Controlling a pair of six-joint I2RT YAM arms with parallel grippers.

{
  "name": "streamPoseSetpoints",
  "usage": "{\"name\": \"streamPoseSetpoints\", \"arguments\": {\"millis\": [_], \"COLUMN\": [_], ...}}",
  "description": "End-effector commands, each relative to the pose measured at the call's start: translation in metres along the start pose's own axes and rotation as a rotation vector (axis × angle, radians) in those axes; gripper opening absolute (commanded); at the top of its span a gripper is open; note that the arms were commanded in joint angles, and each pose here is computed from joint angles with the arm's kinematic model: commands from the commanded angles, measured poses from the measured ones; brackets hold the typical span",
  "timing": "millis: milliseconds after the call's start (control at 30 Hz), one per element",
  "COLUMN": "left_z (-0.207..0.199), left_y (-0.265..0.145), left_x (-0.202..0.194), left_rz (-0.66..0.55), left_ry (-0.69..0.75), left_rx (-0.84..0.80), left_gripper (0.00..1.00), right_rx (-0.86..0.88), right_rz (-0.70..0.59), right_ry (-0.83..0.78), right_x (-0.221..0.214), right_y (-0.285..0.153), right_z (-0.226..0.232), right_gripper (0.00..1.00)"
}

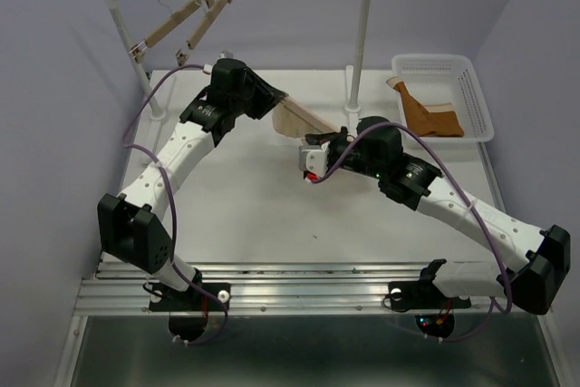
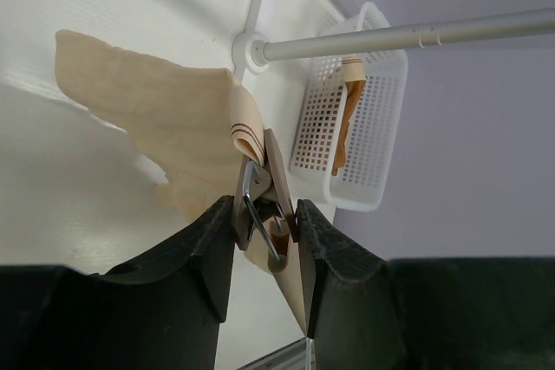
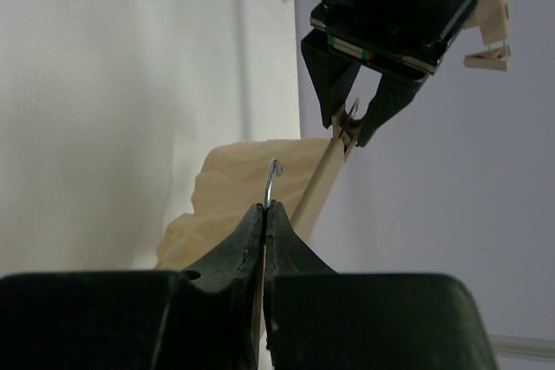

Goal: Remove the underwear clipped to the hanger

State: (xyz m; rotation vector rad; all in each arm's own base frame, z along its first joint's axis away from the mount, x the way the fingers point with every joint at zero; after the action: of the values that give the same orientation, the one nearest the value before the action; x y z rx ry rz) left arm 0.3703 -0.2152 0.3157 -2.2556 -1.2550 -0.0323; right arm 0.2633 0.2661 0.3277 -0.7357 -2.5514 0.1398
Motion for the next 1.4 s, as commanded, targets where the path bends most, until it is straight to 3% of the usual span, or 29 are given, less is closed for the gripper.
{"name": "streamPoseSetpoints", "arguments": {"millis": [0, 500, 767, 800, 867, 1067, 1267, 1367], "left_z": [-0.023, -0.032, -0.041, -0.042, -0.042, -0.042, -0.04, -0.042], "left_y": [0.001, -0.001, -0.002, -0.001, 0.003, 0.014, 0.008, 0.001], "left_x": [0.007, 0.01, 0.011, 0.009, 0.008, 0.005, 0.009, 0.011], "left_rz": [-0.028, -0.04, -0.036, -0.013, 0.014, 0.049, 0.009, -0.003], "left_ry": [-0.054, -0.027, 0.014, 0.018, 0.029, 0.037, 0.027, 0.031], "left_rx": [-0.096, -0.123, -0.194, -0.203, -0.188, -0.169, -0.16, -0.174], "left_gripper": [0.0, 0.0, 0.0, 0.03, 0.23, 0.29, 0.4, 0.51], "right_rx": [-0.014, -0.044, -0.021, -0.028, -0.039, -0.097, -0.144, -0.14], "right_rz": [-0.071, 0.083, 0.061, 0.054, 0.053, 0.081, 0.091, 0.093], "right_ry": [-0.062, -0.064, -0.039, -0.036, -0.032, -0.011, 0.013, 0.015], "right_x": [0.025, 0.01, 0.012, 0.014, 0.015, 0.013, 0.013, 0.014], "right_y": [0.001, 0.013, 0.019, 0.019, 0.019, 0.02, 0.019, 0.019], "right_z": [-0.003, 0.007, 0.01, 0.008, 0.005, -0.005, -0.014, -0.015], "right_gripper": [0.01, 0.01, 0.01, 0.01, 0.01, 0.01, 0.01, 0.01]}}
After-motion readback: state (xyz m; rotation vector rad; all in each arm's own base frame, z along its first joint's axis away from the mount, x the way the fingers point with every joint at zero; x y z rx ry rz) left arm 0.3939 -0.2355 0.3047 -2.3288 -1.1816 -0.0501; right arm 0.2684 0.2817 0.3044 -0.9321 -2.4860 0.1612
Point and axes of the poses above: each gripper's point midway between its finger pads, its own y axis out along the fingers, its own z axis along the line the jaws close on, x = y × z, the point moved 5 cm from there along -y, back along the fingers, and after that the axes turned 6 degrees about -y, right-handed, at the moved point
